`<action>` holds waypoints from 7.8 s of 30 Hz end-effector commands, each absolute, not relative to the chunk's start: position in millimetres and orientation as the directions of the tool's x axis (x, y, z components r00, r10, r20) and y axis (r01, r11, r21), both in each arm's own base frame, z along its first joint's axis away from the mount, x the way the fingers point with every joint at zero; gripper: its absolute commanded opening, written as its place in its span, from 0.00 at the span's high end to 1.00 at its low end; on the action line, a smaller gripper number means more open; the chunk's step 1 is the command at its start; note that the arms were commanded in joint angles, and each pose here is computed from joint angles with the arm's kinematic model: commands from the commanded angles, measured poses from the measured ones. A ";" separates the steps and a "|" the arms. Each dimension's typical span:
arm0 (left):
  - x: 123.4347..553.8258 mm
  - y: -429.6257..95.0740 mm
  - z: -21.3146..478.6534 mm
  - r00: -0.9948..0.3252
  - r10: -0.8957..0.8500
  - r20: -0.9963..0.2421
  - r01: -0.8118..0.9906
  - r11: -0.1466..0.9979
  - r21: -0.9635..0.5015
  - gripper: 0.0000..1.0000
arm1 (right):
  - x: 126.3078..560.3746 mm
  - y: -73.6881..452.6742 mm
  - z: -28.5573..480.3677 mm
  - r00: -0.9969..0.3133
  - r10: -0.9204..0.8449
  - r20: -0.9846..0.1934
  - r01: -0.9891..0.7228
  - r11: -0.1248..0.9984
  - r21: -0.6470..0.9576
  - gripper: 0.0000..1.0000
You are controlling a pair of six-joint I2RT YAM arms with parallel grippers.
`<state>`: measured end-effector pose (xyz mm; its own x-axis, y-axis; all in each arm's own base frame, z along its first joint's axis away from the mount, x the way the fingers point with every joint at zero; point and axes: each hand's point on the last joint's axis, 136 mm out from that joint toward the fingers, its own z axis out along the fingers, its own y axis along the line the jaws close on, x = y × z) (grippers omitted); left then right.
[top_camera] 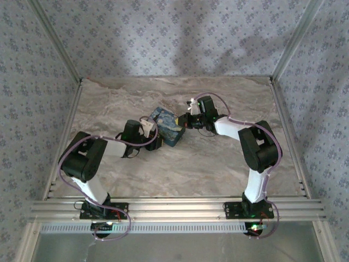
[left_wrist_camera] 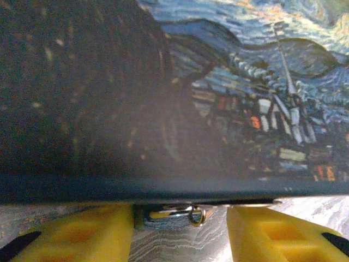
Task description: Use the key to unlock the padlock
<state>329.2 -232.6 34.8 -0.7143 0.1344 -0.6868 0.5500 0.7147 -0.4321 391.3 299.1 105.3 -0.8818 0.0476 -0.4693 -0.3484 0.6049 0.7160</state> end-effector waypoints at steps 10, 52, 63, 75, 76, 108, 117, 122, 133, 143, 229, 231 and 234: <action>330.9 -244.9 36.1 -0.705 0.142 -0.695 0.556 0.719 -0.416 0.59 | 386.5 289.5 82.3 -0.911 0.042 -0.411 -0.286 0.652 0.702 1.00; 314.3 -293.2 113.0 -0.851 -0.113 -0.513 0.319 0.664 -0.676 0.85 | 331.1 242.3 132.4 -0.811 0.138 -0.569 -0.297 0.741 0.602 1.00; 317.2 -310.1 123.6 -0.865 -0.199 -0.460 0.229 0.660 -0.716 0.86 | 290.4 242.0 107.9 -0.835 0.147 -0.531 -0.241 0.769 0.592 1.00; 315.3 -317.8 129.8 -0.872 -0.259 -0.415 0.169 0.636 -0.753 0.86 | 288.1 261.2 87.9 -0.821 0.179 -0.542 -0.230 0.765 0.602 1.00; 315.5 -317.9 130.0 -0.872 -0.263 -0.413 0.167 0.634 -0.755 0.86 | 287.3 262.2 87.3 -0.820 0.178 -0.544 -0.233 0.764 0.602 1.00; 313.5 -322.3 130.5 -0.876 -0.275 -0.397 0.152 0.623 -0.767 0.86 | 300.3 285.8 76.4 -0.767 0.183 -0.615 -0.292 0.755 0.588 1.00; 313.4 -322.4 129.3 -0.877 -0.276 -0.393 0.148 0.623 -0.768 0.86 | 301.0 288.7 82.4 -0.750 0.195 -0.631 -0.313 0.737 0.599 1.00; 313.4 -322.1 127.4 -0.879 -0.276 -0.389 0.144 0.625 -0.767 0.86 | 300.8 290.1 85.1 -0.744 0.199 -0.638 -0.322 0.730 0.603 1.00; 314.1 -323.2 126.9 -0.880 -0.280 -0.384 0.138 0.623 -0.770 0.86 | 301.1 290.4 88.0 -0.735 0.209 -0.645 -0.330 0.721 0.610 1.00; 317.8 -325.7 135.1 -0.879 -0.335 -0.340 0.090 0.583 -0.808 0.87 | 292.5 272.7 71.8 -0.736 0.201 -0.647 -0.297 0.762 0.575 1.00; 314.2 -332.9 125.0 -0.904 -0.340 -0.258 0.032 0.550 -0.834 0.87 | 306.1 283.3 104.7 -0.607 0.261 -0.751 -0.434 0.682 0.588 1.00; 313.7 -332.5 123.2 -0.906 -0.339 -0.255 0.029 0.552 -0.834 0.87 | 306.9 284.6 105.5 -0.607 0.260 -0.751 -0.437 0.680 0.588 1.00; 312.9 -333.2 124.0 -0.906 -0.337 -0.255 0.031 0.549 -0.835 0.87 | 308.5 285.4 104.8 -0.606 0.260 -0.751 -0.438 0.680 0.589 1.00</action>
